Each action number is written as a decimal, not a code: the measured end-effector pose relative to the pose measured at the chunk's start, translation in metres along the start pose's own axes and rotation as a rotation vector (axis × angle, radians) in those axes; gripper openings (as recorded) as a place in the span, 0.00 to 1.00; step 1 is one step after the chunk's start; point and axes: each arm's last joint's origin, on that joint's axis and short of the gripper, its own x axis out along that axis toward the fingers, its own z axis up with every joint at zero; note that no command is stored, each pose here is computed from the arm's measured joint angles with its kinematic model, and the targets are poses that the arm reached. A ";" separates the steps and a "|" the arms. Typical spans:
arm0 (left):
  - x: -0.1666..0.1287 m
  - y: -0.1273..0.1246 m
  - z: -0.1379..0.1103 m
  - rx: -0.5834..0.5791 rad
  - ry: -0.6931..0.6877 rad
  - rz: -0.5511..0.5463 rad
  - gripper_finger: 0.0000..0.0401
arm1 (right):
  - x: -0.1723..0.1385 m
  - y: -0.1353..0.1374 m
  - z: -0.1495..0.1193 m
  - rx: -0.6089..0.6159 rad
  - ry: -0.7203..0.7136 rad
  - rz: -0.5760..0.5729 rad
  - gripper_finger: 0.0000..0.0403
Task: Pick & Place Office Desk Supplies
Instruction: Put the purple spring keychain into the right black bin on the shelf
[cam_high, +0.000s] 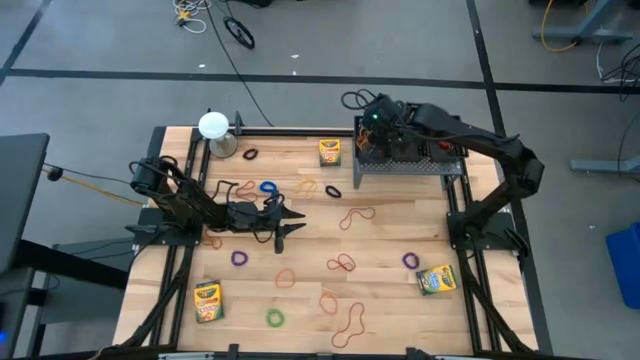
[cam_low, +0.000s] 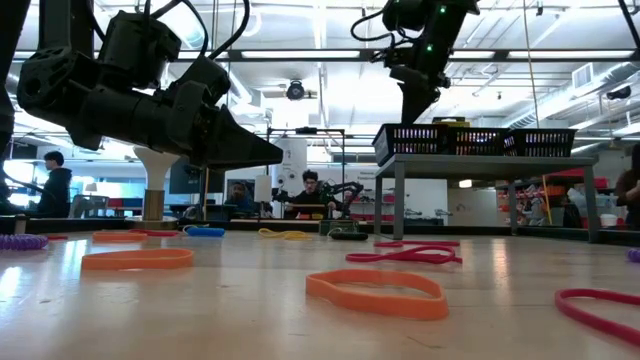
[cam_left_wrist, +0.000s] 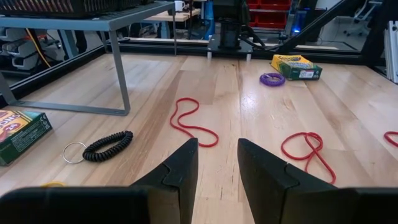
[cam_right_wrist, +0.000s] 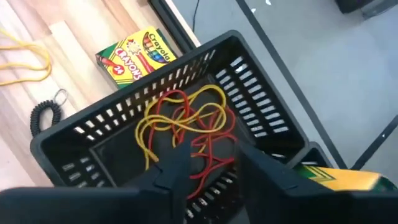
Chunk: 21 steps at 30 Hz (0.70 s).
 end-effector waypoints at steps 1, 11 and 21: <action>0.000 0.000 0.000 0.000 0.000 0.000 0.30 | -0.003 -0.001 -0.001 0.000 0.000 -0.001 0.34; 0.000 0.000 0.000 0.000 0.000 0.000 0.30 | -0.063 0.012 -0.016 -0.008 -0.125 0.079 0.14; 0.000 0.000 0.000 0.000 0.000 0.000 0.30 | -0.061 0.075 -0.026 -0.097 -0.297 0.238 0.04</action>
